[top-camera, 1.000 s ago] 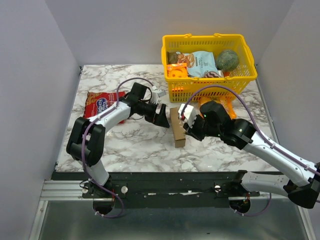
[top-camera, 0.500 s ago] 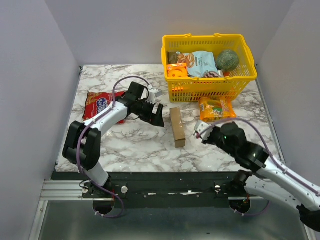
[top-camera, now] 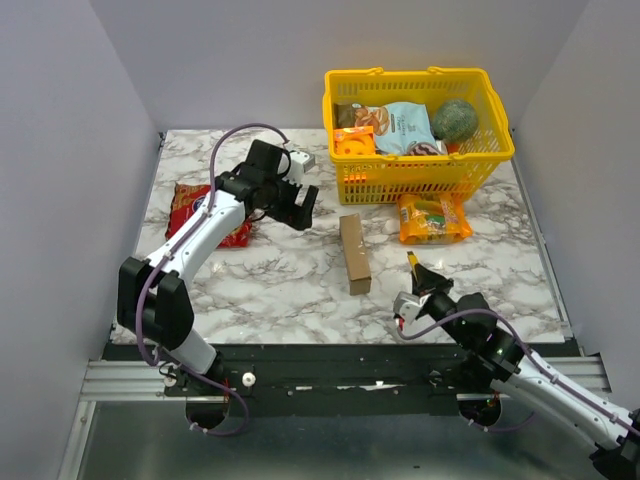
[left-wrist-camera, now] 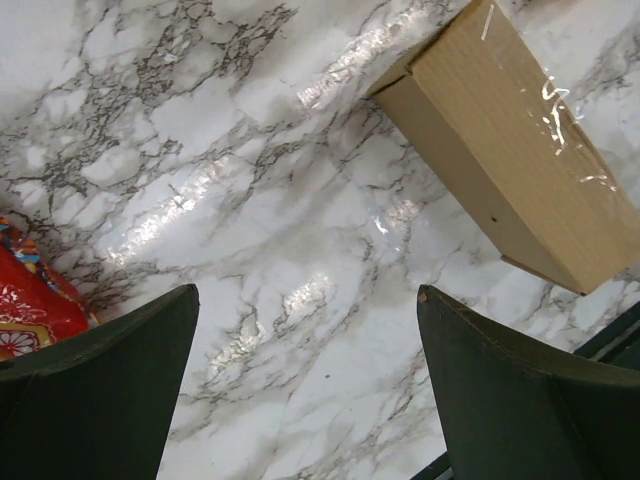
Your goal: Unpack the express box
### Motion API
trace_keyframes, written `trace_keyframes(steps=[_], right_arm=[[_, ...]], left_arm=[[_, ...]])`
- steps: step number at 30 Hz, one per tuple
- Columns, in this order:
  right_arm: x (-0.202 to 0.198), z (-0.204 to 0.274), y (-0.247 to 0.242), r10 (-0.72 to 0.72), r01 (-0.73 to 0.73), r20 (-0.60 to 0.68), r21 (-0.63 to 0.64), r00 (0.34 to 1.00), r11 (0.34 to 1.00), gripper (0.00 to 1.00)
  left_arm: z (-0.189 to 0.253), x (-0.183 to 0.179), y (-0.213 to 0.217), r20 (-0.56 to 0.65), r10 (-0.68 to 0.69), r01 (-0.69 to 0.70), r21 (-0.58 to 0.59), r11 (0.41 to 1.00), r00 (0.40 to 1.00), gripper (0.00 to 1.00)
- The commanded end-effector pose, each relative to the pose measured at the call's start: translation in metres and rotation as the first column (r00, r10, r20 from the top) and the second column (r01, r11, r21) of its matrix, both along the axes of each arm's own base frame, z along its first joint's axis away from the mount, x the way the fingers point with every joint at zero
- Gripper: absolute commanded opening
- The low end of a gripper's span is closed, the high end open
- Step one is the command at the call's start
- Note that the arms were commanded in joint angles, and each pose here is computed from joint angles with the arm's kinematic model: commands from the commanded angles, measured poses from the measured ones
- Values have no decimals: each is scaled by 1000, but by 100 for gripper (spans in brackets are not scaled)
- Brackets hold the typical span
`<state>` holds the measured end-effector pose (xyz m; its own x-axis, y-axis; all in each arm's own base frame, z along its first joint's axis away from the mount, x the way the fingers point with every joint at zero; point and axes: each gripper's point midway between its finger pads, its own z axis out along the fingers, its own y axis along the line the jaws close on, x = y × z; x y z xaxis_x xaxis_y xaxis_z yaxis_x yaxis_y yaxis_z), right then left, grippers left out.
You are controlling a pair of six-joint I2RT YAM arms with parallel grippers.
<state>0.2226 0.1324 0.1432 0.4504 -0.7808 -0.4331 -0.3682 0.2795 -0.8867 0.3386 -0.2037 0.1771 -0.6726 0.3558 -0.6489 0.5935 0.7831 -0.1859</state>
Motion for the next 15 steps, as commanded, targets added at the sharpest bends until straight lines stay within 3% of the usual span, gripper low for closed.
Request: trace_keyframes(steps=[1,10,15], right_arm=[[-9,-7,9,84,-83,18,-12,996,996,20],[-16,-30,7,35,-21,-204,69,978,997,46],[-25,-44,10,43,-37,-334,24,942,999,57]], left_arm=[[1,21,10,46,13,-17,84,996,999,99],[3,34,-2,43,-17,15,59,998,999,99],[6,32,-8,23,0,-1,19,1000,1000,99]])
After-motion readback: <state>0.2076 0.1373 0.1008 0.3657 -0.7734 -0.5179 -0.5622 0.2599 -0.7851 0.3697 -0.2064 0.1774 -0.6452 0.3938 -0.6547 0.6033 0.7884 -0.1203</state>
